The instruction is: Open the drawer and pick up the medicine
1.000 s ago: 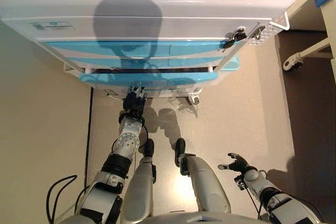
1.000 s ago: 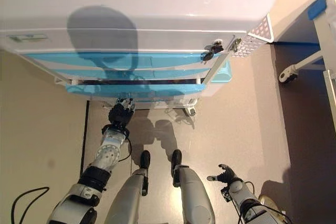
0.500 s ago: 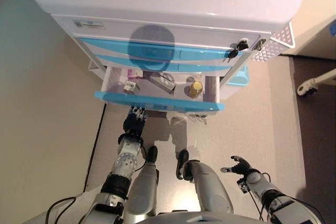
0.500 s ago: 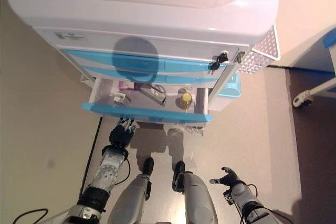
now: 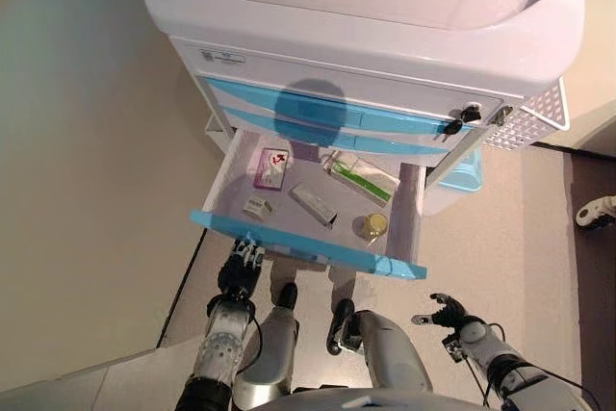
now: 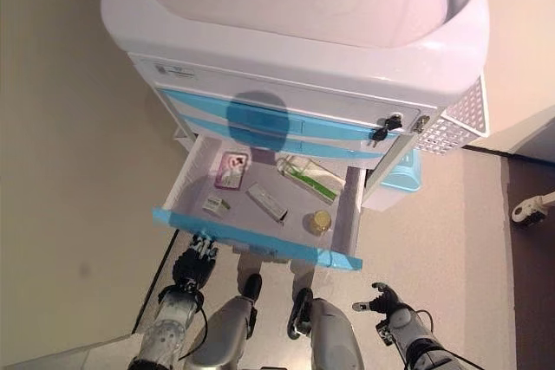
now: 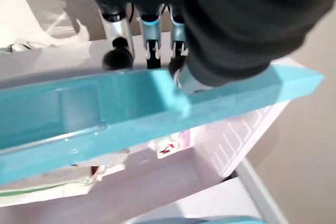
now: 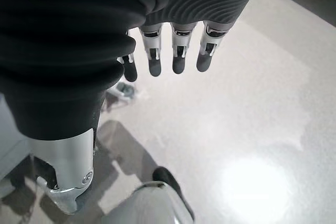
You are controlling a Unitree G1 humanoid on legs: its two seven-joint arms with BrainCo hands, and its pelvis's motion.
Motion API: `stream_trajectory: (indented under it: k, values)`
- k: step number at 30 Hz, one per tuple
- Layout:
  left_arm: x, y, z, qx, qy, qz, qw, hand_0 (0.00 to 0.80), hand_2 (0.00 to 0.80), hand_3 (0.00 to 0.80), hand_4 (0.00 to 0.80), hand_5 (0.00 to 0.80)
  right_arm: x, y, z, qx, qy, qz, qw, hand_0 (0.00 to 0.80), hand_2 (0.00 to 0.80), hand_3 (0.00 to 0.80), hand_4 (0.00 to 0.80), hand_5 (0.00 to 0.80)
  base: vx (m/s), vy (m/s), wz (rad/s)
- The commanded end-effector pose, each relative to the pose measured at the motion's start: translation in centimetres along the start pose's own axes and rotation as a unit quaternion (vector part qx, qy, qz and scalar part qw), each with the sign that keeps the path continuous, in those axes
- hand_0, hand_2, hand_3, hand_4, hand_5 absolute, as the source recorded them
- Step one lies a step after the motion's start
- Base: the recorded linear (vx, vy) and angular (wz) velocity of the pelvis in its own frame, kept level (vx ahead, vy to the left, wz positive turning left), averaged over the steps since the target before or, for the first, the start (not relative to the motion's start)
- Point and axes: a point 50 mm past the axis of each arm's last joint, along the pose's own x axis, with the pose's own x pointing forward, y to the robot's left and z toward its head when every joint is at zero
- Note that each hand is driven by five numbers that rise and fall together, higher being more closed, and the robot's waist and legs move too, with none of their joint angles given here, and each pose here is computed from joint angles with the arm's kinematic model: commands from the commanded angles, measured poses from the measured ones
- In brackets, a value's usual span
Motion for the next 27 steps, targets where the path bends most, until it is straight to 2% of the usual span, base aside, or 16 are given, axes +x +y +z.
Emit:
stream_trajectory:
  k: [1, 9, 17, 27]
  values:
    - [-2.3, -4.4, 11.6, 0.010, -0.259, -0.140, 0.956, 0.800, 0.800, 0.800, 0.800, 0.800, -0.5, -0.8, -3.1, -0.027, 0.048, -0.006, 0.998, 0.000, 0.000, 0.000, 0.000, 0.000, 0.015, -0.014, 0.05]
    - [-3.2, -3.1, 11.4, -0.003, -0.259, -0.119, 0.959, 0.800, 0.800, 0.800, 0.800, 0.800, -0.5, -0.7, -3.0, -0.036, 0.049, -0.004, 0.998, 0.000, 0.000, 0.000, 0.000, 0.000, 0.007, 0.001, 0.01]
    - [-3.8, -0.1, 11.0, -0.004, -0.248, -0.056, 0.967, 0.800, 0.800, 0.800, 0.800, 0.800, -0.5, -0.4, -3.0, -0.032, 0.049, -0.003, 0.998, 0.000, 0.000, 0.000, 0.000, 0.000, 0.000, 0.000, 0.00]
    - [-4.4, 3.8, 10.1, 0.099, -0.179, 0.034, 0.978, 0.800, 0.800, 0.800, 0.800, 0.800, -0.6, -1.5, -3.2, -0.012, 0.050, -0.026, 0.998, 0.000, 0.000, 0.000, 0.000, 0.000, -0.008, 0.012, -0.01]
